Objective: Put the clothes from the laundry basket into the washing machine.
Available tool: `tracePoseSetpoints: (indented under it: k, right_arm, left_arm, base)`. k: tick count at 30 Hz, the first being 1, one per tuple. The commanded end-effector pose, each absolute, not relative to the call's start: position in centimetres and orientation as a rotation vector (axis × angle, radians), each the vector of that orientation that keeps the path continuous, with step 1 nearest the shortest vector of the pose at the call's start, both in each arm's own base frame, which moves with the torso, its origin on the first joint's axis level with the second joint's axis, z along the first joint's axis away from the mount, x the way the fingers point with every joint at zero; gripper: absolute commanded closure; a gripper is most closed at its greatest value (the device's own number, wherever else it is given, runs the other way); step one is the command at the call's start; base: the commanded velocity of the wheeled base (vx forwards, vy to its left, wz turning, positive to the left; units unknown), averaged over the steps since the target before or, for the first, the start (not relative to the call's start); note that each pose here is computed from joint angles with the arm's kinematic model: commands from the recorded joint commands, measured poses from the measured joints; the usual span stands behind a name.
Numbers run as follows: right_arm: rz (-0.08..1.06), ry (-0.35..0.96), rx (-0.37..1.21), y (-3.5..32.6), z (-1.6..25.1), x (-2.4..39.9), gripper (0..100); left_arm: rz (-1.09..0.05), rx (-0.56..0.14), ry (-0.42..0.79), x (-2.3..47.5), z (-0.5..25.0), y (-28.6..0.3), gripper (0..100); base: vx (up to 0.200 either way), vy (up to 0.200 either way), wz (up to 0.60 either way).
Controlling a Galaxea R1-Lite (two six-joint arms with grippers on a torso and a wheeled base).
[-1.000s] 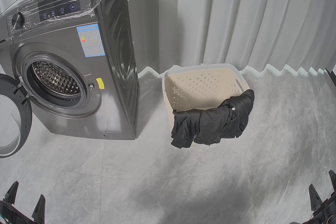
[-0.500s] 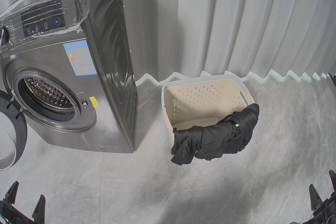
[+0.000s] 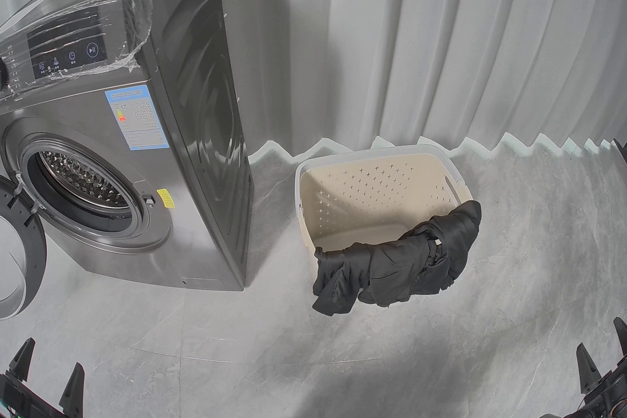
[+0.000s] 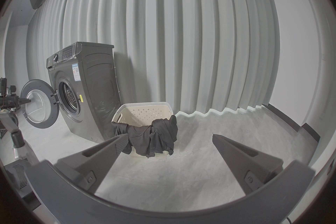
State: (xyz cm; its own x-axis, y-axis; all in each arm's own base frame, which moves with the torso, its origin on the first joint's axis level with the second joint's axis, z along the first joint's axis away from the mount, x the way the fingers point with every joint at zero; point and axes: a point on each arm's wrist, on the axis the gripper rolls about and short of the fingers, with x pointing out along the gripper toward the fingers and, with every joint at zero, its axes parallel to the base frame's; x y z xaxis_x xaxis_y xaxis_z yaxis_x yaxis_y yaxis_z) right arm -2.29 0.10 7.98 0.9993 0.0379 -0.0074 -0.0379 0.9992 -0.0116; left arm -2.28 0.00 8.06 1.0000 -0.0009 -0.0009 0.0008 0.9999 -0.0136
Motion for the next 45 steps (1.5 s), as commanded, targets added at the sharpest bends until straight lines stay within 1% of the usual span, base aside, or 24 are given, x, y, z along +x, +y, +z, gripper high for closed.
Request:
tracePoseSetpoints:
  k: [1, 9, 33, 39, 45]
  right_arm:
    - [0.038, 0.006, -0.012, 0.10, 7.54, -2.31, 0]
    - [0.038, 0.006, -0.012, 0.10, 7.54, -2.31, 0]
    - [0.038, 0.007, -0.012, 0.10, 7.50, -2.29, 0]
    - [0.038, 0.006, -0.012, 0.10, 7.54, -2.31, 0]
    - [0.038, 0.006, -0.012, 0.10, 7.54, -2.31, 0]
  left_arm:
    - [-0.002, -0.014, 0.002, -2.28, 7.58, 0.00, 0]
    - [-0.002, -0.014, 0.002, -2.28, 7.58, 0.00, 0]
    - [-0.002, -0.014, 0.002, -2.28, 7.58, 0.00, 0]
    - [-0.002, -0.012, 0.002, -2.28, 7.58, 0.00, 0]
    - [-0.002, -0.014, 0.002, -2.28, 7.58, 0.00, 0]
  base:
    - [0.000, -0.200, 0.00]
    - [0.000, -0.200, 0.00]
    - [0.000, 0.000, 0.00]
    - [0.000, -0.200, 0.00]
    - [0.000, 0.000, 0.00]
